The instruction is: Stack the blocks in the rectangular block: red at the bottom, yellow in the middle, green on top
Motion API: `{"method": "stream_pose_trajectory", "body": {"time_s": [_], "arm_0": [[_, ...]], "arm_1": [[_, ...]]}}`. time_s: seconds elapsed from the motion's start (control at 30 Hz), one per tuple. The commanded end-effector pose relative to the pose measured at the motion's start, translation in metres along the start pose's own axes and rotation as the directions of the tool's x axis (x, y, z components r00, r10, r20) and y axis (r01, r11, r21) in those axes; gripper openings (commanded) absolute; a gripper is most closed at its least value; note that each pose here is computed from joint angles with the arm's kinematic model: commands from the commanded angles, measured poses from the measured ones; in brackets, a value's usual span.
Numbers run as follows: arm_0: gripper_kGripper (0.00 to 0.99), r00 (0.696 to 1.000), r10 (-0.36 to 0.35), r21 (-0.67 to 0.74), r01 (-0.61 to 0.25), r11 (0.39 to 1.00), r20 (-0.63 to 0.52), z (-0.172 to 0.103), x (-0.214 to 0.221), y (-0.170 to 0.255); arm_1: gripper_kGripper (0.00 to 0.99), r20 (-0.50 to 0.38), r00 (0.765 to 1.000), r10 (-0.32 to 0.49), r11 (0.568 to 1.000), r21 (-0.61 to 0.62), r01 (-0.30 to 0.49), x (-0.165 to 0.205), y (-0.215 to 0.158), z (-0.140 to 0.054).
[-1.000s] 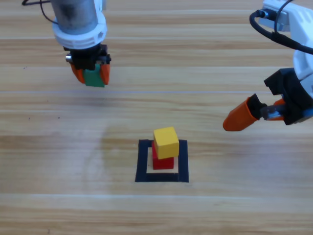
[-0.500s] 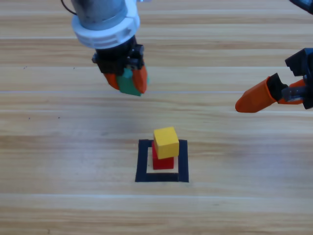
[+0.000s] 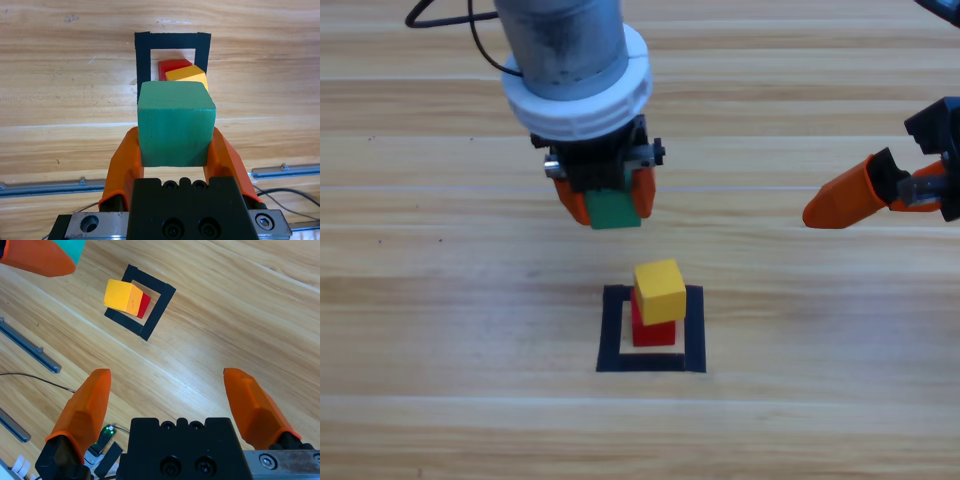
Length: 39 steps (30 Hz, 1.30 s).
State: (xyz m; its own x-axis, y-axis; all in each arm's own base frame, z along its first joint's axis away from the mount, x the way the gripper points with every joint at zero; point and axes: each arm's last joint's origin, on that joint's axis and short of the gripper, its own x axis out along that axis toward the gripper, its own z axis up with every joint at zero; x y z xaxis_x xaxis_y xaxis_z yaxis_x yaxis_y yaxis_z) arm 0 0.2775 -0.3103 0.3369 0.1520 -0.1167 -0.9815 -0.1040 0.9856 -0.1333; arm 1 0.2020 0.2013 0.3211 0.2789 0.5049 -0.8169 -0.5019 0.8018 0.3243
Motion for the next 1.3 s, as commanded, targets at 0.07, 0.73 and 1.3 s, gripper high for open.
{"method": "stream_pose_trajectory", "body": {"time_s": [0.07,0.73,1.3], "arm_0": [[0.0,1.0,0.03,0.034,-0.03,0.999,0.004,-0.024,0.008,-0.019],[0.0,0.993,0.106,0.166,-0.096,0.981,-0.049,-0.015,0.062,-0.047],[0.0,0.989,0.133,0.169,-0.122,0.978,-0.058,-0.013,0.075,-0.047]], "arm_1": [[0.99,-0.02,1.0,-0.001,1.0,0.019,0.002,-0.001,-0.009,-0.006],[0.99,-0.021,1.0,-0.003,1.0,0.017,0.003,-0.001,-0.01,-0.006],[0.99,-0.023,1.0,-0.004,1.0,0.004,0.004,0.0,-0.01,-0.006]]}}
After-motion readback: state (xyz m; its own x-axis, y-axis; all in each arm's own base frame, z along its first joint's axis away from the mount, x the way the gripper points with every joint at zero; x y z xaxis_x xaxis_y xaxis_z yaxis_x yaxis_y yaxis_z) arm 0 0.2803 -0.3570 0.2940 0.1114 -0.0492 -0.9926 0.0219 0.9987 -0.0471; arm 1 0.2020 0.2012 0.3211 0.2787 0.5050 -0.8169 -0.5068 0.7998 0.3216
